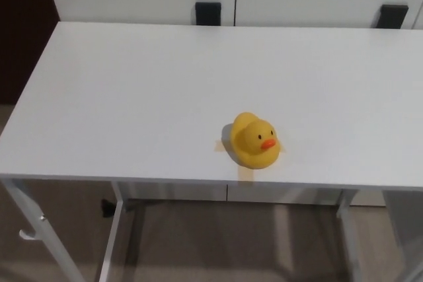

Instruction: The robot uses its right hand to push the yellow duck toy to the center of the white desk.

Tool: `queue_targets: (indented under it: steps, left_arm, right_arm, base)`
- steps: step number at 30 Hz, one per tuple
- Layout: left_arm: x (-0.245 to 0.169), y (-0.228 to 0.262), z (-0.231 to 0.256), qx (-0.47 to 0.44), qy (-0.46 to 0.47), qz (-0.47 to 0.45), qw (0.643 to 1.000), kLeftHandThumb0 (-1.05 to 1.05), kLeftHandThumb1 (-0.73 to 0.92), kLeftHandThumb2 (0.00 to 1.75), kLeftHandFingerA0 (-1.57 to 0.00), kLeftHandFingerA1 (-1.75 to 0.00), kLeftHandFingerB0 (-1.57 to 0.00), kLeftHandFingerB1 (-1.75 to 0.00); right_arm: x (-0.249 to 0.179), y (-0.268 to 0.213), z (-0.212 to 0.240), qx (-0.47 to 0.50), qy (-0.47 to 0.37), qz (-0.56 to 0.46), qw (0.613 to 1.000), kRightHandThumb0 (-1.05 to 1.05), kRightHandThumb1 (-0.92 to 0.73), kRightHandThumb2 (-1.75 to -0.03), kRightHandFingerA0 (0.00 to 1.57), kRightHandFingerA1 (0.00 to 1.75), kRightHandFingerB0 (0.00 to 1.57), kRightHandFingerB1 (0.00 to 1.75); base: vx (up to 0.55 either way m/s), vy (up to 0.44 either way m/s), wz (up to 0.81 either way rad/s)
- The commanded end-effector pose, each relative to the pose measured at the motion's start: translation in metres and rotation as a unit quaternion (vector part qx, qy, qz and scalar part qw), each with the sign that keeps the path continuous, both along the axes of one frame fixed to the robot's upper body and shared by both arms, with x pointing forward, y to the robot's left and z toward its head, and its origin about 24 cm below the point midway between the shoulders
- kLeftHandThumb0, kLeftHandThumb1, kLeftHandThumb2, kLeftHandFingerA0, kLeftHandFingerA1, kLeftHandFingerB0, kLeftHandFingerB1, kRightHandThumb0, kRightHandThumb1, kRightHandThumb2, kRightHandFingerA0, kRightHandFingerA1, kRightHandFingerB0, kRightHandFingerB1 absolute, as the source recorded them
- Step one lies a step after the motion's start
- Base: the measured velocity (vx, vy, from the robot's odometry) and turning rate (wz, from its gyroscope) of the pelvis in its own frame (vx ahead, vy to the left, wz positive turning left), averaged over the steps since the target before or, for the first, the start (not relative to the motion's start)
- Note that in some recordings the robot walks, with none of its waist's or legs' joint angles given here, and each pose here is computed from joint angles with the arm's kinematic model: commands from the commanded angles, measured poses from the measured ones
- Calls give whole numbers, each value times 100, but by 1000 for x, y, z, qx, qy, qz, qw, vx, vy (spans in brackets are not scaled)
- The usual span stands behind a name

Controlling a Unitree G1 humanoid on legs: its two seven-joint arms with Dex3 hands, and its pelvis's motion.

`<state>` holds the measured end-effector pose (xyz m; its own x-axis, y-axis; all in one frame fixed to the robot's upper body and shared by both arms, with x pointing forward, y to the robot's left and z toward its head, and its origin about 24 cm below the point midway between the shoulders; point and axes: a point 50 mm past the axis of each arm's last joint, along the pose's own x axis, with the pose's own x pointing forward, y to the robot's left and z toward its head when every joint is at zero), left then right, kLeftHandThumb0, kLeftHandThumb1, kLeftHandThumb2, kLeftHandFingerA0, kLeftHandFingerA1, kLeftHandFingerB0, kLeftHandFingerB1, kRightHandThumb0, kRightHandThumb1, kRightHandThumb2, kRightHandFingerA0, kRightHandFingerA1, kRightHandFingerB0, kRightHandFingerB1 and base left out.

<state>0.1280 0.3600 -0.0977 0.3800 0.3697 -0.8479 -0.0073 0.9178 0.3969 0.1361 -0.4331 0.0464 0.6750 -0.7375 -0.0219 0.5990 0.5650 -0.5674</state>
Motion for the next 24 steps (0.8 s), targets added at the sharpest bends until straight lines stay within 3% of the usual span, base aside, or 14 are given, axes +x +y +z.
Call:
queue_targets:
  steps: [1,5,6,15,16,18,19,24]
  left_arm:
    - [-3,7,4,8,-8,-5,1000,-29,52,80,-73,-99,-79,-81]
    - [-3,7,4,12,-6,-12,1000,-30,53,78,-73,-98,-78,-78]
    - [-2,9,6,14,-8,-9,1000,-29,54,78,-74,-98,-78,-78]
    - [-3,13,8,14,-15,5,1000,-27,54,83,-73,-100,-79,-81]
    - [-2,14,9,14,-16,8,1000,-26,55,81,-73,-95,-77,-77]
    - [-1,15,10,15,-17,9,1000,-26,55,81,-73,-95,-77,-77]
    - [-1,16,11,17,-17,8,1000,-28,57,80,-72,-96,-77,-79]
    - [0,18,13,19,-17,5,1000,-25,55,86,-72,-97,-79,-79]
  right_arm:
    - [-74,-9,-52,52,94,-77,991,8,-44,-110,80,51,64,44]
    - [-84,-6,-64,100,137,-39,985,10,-46,-100,86,51,72,49]
    - [-84,-4,-68,117,152,-22,981,9,-33,-109,93,51,80,51]
    - [-73,5,-75,157,180,39,970,9,-31,-116,96,51,83,52]
    - [-69,6,-75,162,179,45,969,7,-28,-124,96,52,81,53]
    - [-67,6,-76,165,178,50,969,7,-28,-124,96,52,81,53]
    - [-63,8,-78,171,181,51,967,6,-38,-116,93,52,80,53]
    - [-56,12,-80,169,195,65,964,6,-37,-112,99,53,82,54]
  base:
    - [0,0,0]
    - [0,0,0]
    - [0,0,0]
    - [0,0,0]
    - [0,0,0]
    - [0,0,0]
    - [0,0,0]
    - [0,0,0]
